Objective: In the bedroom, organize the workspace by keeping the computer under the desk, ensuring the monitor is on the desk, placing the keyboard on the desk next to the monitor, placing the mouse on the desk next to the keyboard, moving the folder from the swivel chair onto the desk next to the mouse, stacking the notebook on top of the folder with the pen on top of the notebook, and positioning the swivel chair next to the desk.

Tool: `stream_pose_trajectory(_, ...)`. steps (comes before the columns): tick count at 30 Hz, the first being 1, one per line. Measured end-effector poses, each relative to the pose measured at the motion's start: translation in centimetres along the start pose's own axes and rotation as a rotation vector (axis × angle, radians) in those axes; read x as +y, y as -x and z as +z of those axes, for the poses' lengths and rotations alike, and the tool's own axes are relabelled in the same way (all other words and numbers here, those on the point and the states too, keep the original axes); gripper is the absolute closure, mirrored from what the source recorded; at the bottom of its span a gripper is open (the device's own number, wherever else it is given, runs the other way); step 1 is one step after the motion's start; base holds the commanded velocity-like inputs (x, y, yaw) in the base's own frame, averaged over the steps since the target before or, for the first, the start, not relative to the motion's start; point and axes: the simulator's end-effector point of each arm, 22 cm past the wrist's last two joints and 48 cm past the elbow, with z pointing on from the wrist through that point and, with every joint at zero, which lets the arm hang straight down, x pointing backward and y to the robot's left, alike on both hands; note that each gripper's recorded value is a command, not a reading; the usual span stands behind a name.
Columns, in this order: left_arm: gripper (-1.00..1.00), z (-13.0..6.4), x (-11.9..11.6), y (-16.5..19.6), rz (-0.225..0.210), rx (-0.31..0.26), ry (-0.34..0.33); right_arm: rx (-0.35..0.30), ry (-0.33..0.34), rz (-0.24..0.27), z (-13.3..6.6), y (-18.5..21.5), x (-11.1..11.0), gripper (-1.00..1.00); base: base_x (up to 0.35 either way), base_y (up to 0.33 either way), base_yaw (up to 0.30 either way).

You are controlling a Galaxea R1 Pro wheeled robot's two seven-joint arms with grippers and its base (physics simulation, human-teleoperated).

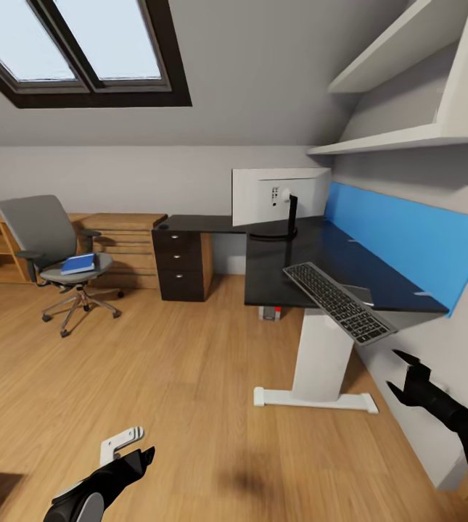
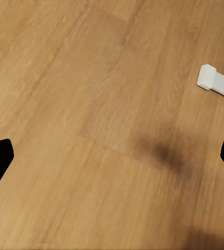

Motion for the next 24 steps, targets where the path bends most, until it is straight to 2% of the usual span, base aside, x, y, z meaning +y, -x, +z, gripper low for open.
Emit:
stream_pose_trajectory(18, -1.00, -0.4, -0.4, 0.3, 0.010, 0.005, 0.001, -0.002, 0.006, -0.008, -0.1, 0.1, 1.2, -1.00, 0.027, 0.009, 0.000)
stream_pose_trajectory(24, -1.00, -0.4, -0.5, 0.3, 0.026, 0.005, 0.005, -0.002, 0.006, -0.009, -0.1, 0.1, 1.3, -1.00, 0.190, 0.000, 0.000)
